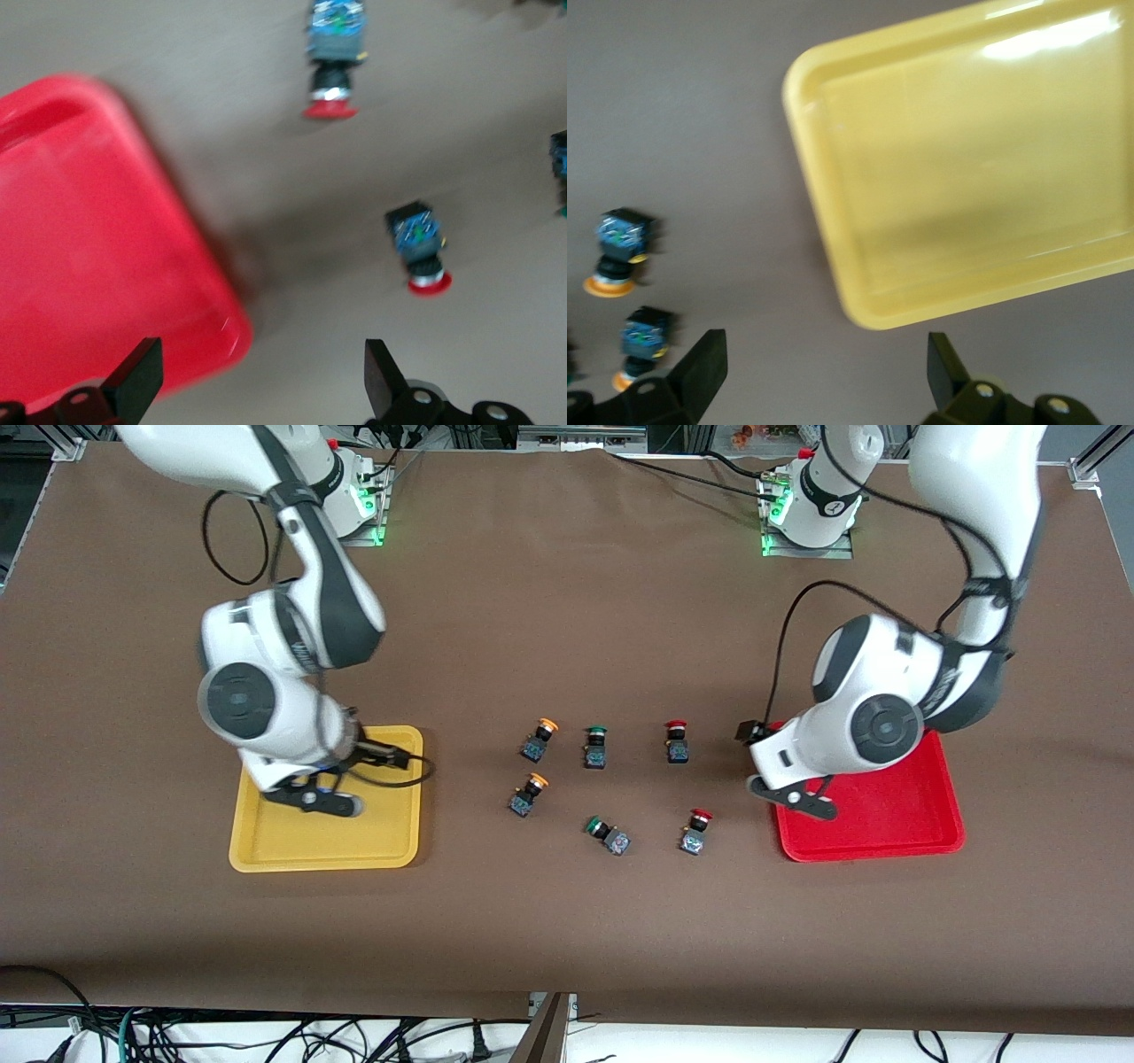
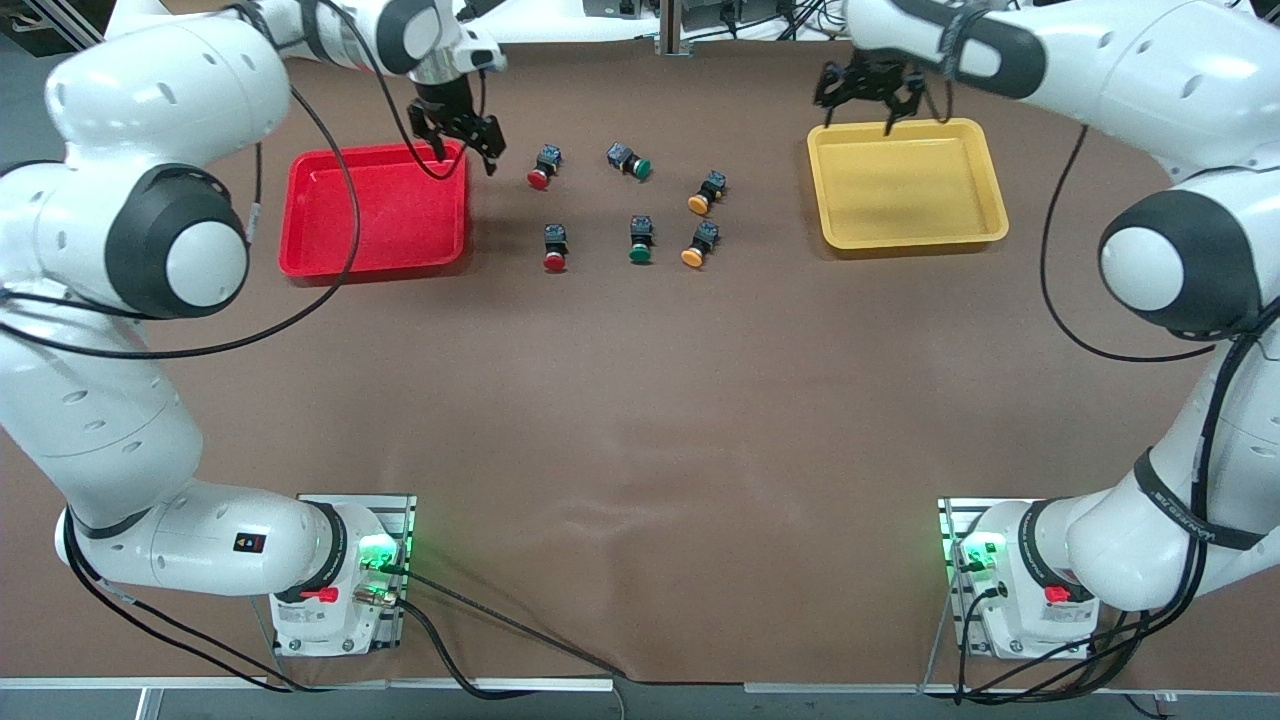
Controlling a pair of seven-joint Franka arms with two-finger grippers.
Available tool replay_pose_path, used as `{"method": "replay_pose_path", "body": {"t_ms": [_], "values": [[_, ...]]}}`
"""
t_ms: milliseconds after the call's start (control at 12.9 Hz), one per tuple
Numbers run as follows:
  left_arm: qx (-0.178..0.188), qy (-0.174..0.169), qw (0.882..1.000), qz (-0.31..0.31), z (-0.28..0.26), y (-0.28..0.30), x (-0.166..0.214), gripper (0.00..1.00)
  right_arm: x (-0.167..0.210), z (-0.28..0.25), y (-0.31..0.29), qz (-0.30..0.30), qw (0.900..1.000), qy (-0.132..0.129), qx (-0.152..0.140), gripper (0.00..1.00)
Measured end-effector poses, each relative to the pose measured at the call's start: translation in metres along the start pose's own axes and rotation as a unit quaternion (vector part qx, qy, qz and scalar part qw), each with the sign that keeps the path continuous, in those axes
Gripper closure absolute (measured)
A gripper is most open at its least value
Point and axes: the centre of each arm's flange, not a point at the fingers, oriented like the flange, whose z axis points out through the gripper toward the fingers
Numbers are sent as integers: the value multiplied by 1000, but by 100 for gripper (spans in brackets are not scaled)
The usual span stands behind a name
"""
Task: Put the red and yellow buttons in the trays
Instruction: 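Reach the right gripper to yellow button while the left gripper reaches red button, then grasp the yellow button with the right gripper while the left gripper grasps red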
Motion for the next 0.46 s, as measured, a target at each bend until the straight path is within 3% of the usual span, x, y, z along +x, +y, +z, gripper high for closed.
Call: {"method": "replay_pose_path", "body": {"t_ms": [309, 464], "values": [[-9, 57, 994, 92, 54, 10, 34, 0, -52, 51, -95, 58, 998, 23, 13, 0], [17, 107, 986, 128, 50, 24, 47, 0, -70, 74, -124, 85, 996, 32, 23, 0]]}}
